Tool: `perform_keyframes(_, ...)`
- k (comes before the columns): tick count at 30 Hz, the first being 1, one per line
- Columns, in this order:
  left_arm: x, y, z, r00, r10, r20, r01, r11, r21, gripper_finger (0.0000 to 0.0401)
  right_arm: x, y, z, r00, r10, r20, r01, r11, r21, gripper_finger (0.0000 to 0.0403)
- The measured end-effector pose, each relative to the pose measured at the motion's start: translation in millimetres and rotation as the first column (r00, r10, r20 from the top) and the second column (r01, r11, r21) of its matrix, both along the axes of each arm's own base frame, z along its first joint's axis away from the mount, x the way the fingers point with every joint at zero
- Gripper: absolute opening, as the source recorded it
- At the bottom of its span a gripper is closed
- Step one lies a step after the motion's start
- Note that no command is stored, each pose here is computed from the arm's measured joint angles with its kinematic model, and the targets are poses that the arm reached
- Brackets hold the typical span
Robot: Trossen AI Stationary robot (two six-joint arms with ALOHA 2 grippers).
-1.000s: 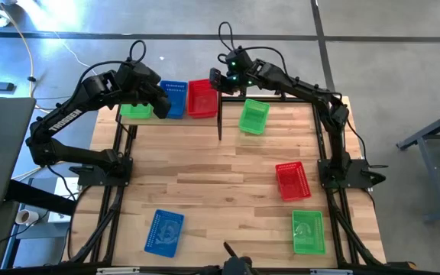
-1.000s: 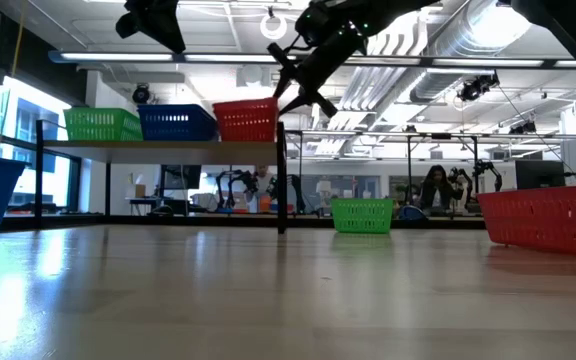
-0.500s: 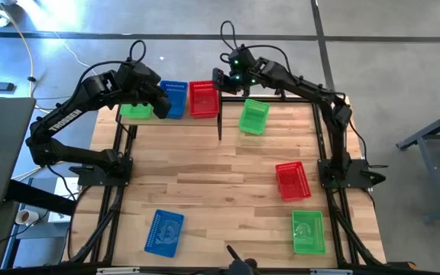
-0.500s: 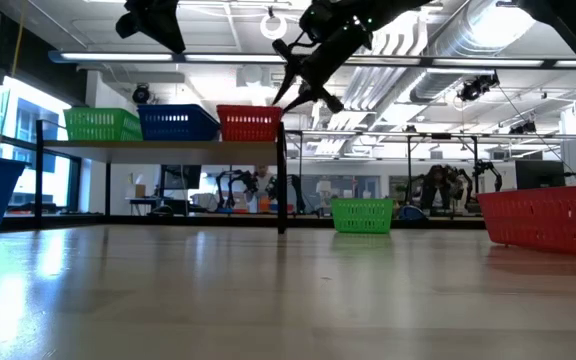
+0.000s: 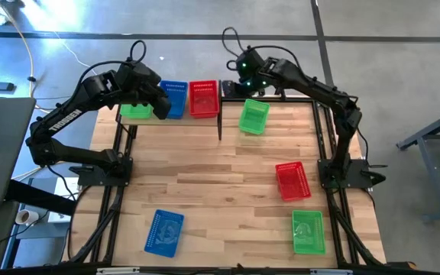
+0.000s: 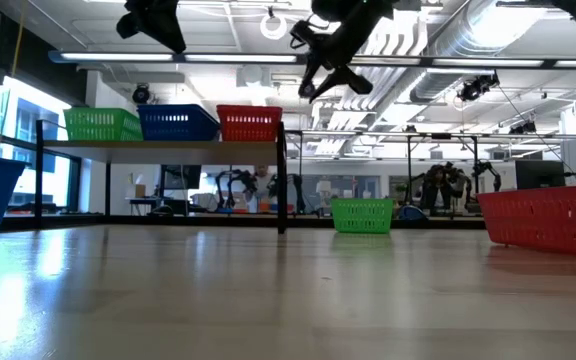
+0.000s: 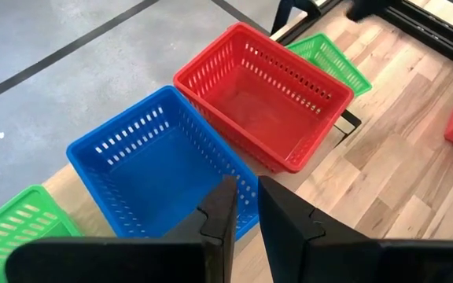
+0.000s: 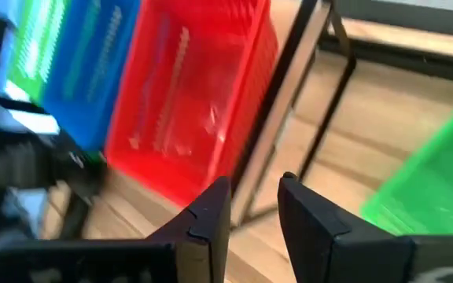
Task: Stack baskets on shelf by color
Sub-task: Stack the blue bin on top of the blue bin on the shelf
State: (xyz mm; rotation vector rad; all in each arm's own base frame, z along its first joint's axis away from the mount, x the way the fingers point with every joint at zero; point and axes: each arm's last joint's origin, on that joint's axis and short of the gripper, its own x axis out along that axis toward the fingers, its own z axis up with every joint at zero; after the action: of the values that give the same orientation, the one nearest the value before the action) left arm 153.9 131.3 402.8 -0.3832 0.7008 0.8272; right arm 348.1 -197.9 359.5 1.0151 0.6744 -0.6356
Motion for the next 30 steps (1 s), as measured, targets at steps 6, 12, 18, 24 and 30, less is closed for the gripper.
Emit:
perform_keyframes(6, 0, -1, -1, 1.000, -0.002, 0.010, 0.002, 1.000, -0.023, 0.0048, 0, 21, -5, 0.988, 0.108, -0.114, -0.109, 0.994, -0.007, 0.0094)
perform_keyframes(12, -2, -4, -4, 0.999, -0.034, -0.001, 0.034, 0.996, -0.084, 0.0080, 3, 46, -10, 0.962, 0.176, -0.207, -0.177, 0.984, 0.011, 0.0094)
perform_keyframes(18, -1, -4, -4, 1.000, -0.004, 0.029, 0.007, 0.993, -0.117, 0.0124, 2, 78, -7, 0.928, 0.206, -0.310, -0.221, 0.975, -0.015, 0.0094)
perform_keyframes(24, -3, -7, -6, 1.000, -0.019, 0.023, 0.023, 0.985, -0.169, 0.0139, -7, 101, -2, 0.892, 0.189, -0.411, -0.227, 0.973, -0.044, 0.0094)
perform_keyframes(30, -1, -15, -9, 0.997, -0.076, 0.017, 0.077, 0.973, -0.217, 0.0134, -21, 118, 1, 0.837, 0.130, -0.531, -0.199, 0.977, -0.074, 0.0094)
